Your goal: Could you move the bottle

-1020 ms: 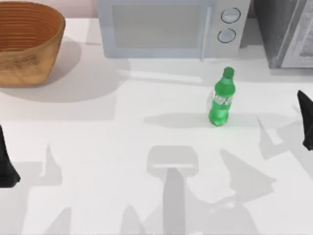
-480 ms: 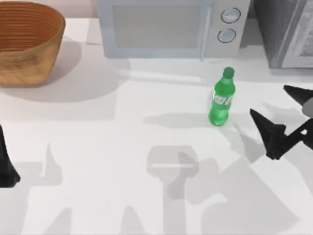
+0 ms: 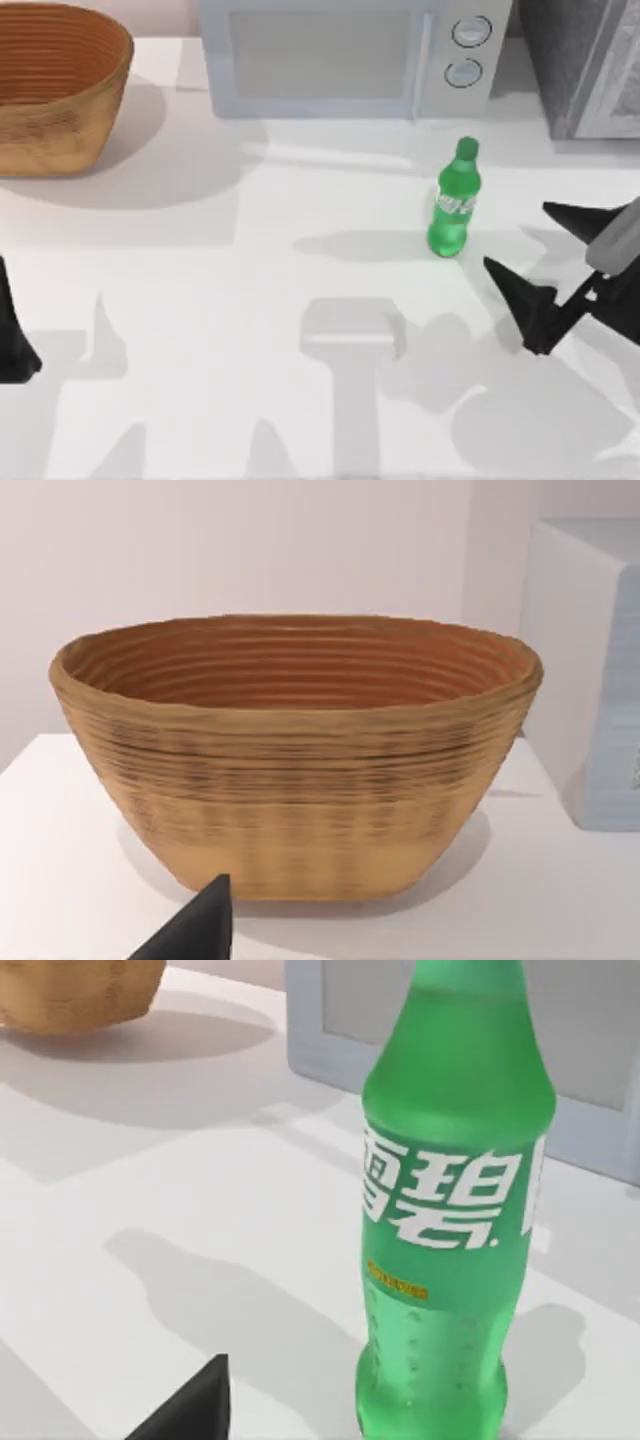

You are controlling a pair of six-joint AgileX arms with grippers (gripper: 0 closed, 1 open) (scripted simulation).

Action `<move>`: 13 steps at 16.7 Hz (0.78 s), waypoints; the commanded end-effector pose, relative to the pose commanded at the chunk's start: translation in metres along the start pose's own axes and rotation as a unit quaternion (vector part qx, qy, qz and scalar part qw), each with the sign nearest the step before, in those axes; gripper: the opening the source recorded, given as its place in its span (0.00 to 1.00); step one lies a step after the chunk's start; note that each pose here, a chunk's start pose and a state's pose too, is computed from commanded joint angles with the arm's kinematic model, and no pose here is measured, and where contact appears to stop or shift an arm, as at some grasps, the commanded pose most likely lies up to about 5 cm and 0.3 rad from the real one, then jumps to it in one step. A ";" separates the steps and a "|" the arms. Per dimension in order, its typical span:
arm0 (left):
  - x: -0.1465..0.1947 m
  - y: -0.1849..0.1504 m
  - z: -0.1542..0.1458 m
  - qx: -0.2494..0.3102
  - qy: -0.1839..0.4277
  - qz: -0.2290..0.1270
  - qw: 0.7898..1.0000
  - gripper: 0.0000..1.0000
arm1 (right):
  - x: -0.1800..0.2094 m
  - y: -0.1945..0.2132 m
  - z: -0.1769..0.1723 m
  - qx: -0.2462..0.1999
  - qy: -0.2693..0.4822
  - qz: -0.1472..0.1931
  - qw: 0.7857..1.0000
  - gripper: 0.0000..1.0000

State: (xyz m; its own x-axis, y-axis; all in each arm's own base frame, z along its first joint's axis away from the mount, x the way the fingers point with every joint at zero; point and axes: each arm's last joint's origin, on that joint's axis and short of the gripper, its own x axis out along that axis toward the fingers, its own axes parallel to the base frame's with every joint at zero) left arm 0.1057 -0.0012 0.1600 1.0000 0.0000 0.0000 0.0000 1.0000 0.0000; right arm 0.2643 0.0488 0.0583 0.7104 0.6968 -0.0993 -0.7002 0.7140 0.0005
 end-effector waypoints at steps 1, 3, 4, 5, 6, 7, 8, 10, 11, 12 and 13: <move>0.000 0.000 0.000 0.000 0.000 0.000 1.000 1.00 | 0.000 0.000 0.000 0.000 0.000 0.000 1.000 1.00; 0.000 0.000 0.000 0.000 0.000 0.000 1.000 1.00 | 0.000 0.000 0.000 0.000 0.000 0.000 1.000 1.00; 0.000 0.000 0.000 0.000 0.000 0.000 1.000 1.00 | 0.000 0.000 0.000 0.000 0.000 0.000 1.000 1.00; 0.000 0.000 0.000 0.000 0.000 0.000 1.000 1.00 | -0.001 -0.001 0.000 0.002 0.002 -0.003 1.000 1.00; 0.000 0.000 0.000 0.000 0.000 0.000 1.000 1.00 | -0.001 -0.001 0.000 0.001 0.001 -0.003 1.000 1.00; 0.000 0.000 0.000 0.000 0.000 0.000 1.000 1.00 | 0.003 -0.001 0.000 0.001 0.001 -0.002 1.000 1.00; 0.000 0.000 0.000 0.000 0.000 0.000 1.000 1.00 | 0.010 -0.001 0.000 0.000 0.001 -0.001 1.000 1.00; 0.000 0.000 0.000 0.000 0.000 0.000 1.000 1.00 | 0.029 -0.003 -0.001 0.000 0.000 0.000 1.000 1.00; 0.000 0.000 0.000 0.000 0.000 0.000 1.000 1.00 | 0.040 -0.004 -0.001 0.000 0.000 0.000 1.000 1.00; 0.000 0.000 0.000 0.000 0.000 0.000 1.000 1.00 | 0.052 -0.005 -0.001 0.000 0.000 0.000 1.000 1.00; 0.000 0.000 0.000 0.000 0.000 0.000 1.000 1.00 | 0.064 -0.005 -0.001 0.000 -0.001 0.000 1.000 1.00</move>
State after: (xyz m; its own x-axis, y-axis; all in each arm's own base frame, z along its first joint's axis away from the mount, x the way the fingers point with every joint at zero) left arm 0.1057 -0.0012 0.1600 1.0000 0.0000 0.0000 0.0000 1.0000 0.0000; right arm 0.3132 0.0902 0.0510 0.7105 0.6969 -0.0977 -0.7003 0.7139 0.0002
